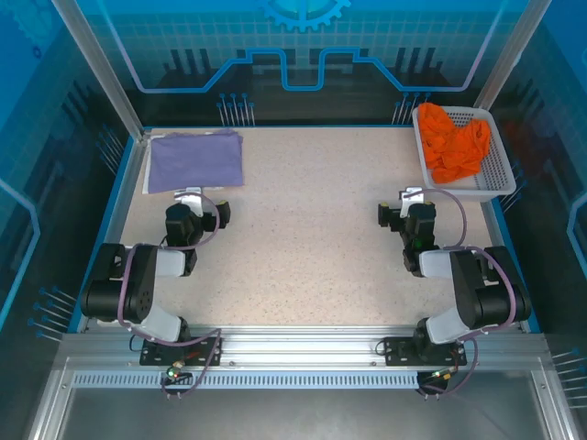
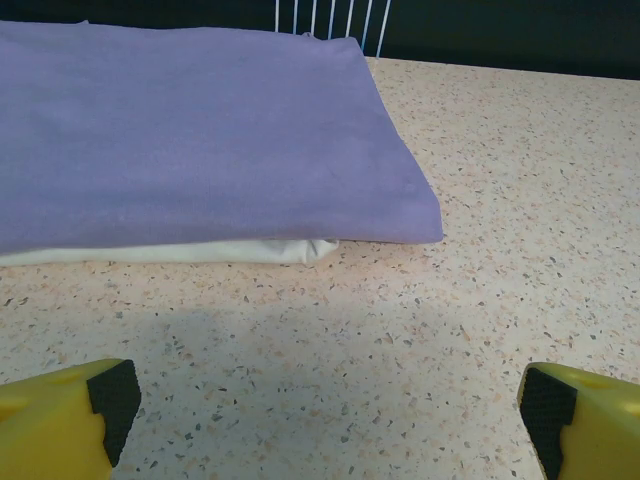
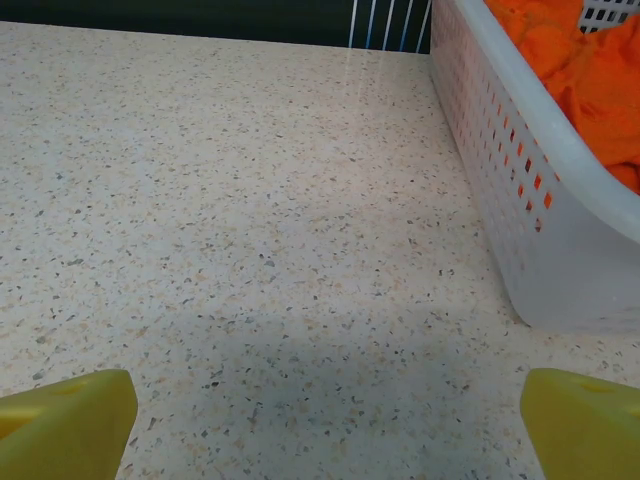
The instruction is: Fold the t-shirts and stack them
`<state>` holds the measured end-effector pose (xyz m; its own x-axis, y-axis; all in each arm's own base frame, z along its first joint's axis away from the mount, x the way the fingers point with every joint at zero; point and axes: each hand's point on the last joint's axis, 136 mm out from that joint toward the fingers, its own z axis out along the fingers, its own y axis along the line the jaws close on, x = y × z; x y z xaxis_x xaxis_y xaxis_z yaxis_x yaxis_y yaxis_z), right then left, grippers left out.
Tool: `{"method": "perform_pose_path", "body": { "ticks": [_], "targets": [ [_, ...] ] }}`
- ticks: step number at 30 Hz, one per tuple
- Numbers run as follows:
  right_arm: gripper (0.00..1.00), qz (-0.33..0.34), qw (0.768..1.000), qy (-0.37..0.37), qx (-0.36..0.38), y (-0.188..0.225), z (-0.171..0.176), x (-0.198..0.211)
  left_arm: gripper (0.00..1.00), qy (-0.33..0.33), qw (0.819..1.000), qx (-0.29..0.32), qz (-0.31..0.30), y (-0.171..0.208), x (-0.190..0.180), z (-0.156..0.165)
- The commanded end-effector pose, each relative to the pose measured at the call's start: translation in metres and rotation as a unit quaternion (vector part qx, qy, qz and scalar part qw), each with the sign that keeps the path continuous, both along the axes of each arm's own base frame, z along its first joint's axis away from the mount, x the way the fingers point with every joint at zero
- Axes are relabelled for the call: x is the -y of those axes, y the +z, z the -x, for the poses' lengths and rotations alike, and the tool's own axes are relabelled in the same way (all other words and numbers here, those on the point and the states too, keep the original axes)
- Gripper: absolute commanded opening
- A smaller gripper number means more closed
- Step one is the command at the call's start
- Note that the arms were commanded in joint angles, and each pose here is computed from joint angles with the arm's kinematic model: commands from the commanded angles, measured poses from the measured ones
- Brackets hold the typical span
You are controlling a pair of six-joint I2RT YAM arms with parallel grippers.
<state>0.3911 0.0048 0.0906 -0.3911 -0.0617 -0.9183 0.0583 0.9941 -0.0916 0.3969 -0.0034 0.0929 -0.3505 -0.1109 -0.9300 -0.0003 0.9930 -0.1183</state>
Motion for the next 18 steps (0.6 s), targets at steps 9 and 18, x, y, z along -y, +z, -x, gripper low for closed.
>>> {"method": "perform_pose_path", "body": {
  "ticks": [9, 18],
  "targets": [
    [1.0, -0.003, 0.999, 0.033, 0.005, 0.0044, -0.0045, -0.0117, 0.99, -0.018, 1.0, 0.005, -0.005, 0.0007, 0.0061, -0.0006],
    [1.0, -0.014, 0.999, 0.041, 0.004, 0.0046, -0.0053, -0.0114, 0.99, -0.017, 1.0, 0.005, -0.005, 0.0011, 0.0059, -0.0011]
  ]
}}
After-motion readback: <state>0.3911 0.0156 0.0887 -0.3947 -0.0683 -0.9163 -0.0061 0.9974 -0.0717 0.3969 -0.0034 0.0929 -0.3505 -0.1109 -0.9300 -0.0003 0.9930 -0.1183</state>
